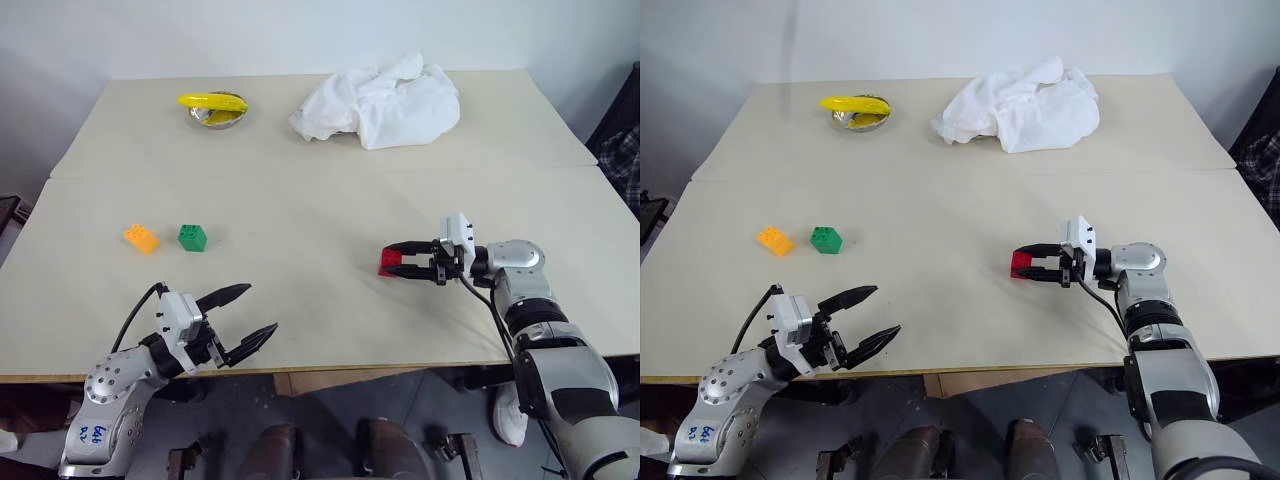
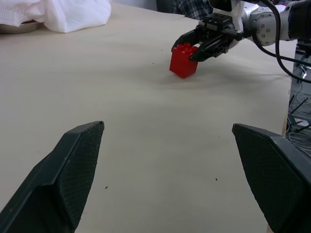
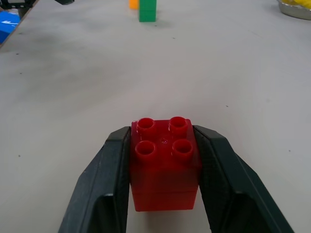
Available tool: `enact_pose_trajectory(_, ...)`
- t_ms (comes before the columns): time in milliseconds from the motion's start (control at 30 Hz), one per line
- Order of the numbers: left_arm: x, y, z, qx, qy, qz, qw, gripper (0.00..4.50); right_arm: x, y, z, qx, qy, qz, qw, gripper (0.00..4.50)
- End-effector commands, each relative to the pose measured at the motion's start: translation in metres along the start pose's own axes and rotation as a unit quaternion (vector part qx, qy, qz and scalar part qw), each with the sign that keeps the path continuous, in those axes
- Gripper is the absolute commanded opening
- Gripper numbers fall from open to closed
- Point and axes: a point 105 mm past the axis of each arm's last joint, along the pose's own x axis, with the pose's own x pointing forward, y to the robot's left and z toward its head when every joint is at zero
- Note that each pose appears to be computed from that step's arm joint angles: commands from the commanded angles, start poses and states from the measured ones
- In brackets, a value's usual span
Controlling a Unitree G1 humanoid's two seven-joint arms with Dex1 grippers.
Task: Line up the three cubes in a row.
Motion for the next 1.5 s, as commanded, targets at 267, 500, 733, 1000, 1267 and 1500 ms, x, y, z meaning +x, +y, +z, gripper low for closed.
enact_pose_trajectory(267, -0.007, 0.003, 0.015, 0.022, -0.004, -0.007, 1.000, 4.50, 0.005, 0.002, 0.002, 0.015, 0.015, 0.043, 0.999, 1.85)
enact_pose_trajectory(500, -0.008, 0.002, 0.016, 0.023, -0.002, -0.005, 1.000, 4.50, 0.002, -0.001, 0.005, 0.001, 0.021, 0.040, 0.999, 4.00)
enact_pose_trajectory(733, -0.009, 0.002, 0.013, 0.016, -0.002, 0.008, 1.000, 4.50, -0.017, -0.013, 0.032, -0.061, -0.006, 0.010, 0.998, 4.45)
enact_pose_trajectory(1000, -0.081, 0.050, -0.012, 0.011, 0.021, 0.239, 0.971, 4.50, -0.053, 0.002, 0.055, -0.044, -0.084, -0.031, 0.995, 4.45)
enact_pose_trajectory(1267, -0.158, 0.046, -0.029, -0.026, 0.001, 0.434, 0.900, 4.50, -0.062, 0.063, 0.043, -0.033, -0.117, -0.128, 0.984, 4.45)
enact_pose_trajectory(1500, -0.136, 0.048, -0.021, -0.039, -0.032, 0.425, 0.904, 4.50, -0.067, 0.081, 0.032, -0.028, -0.097, -0.141, 0.985, 4.45)
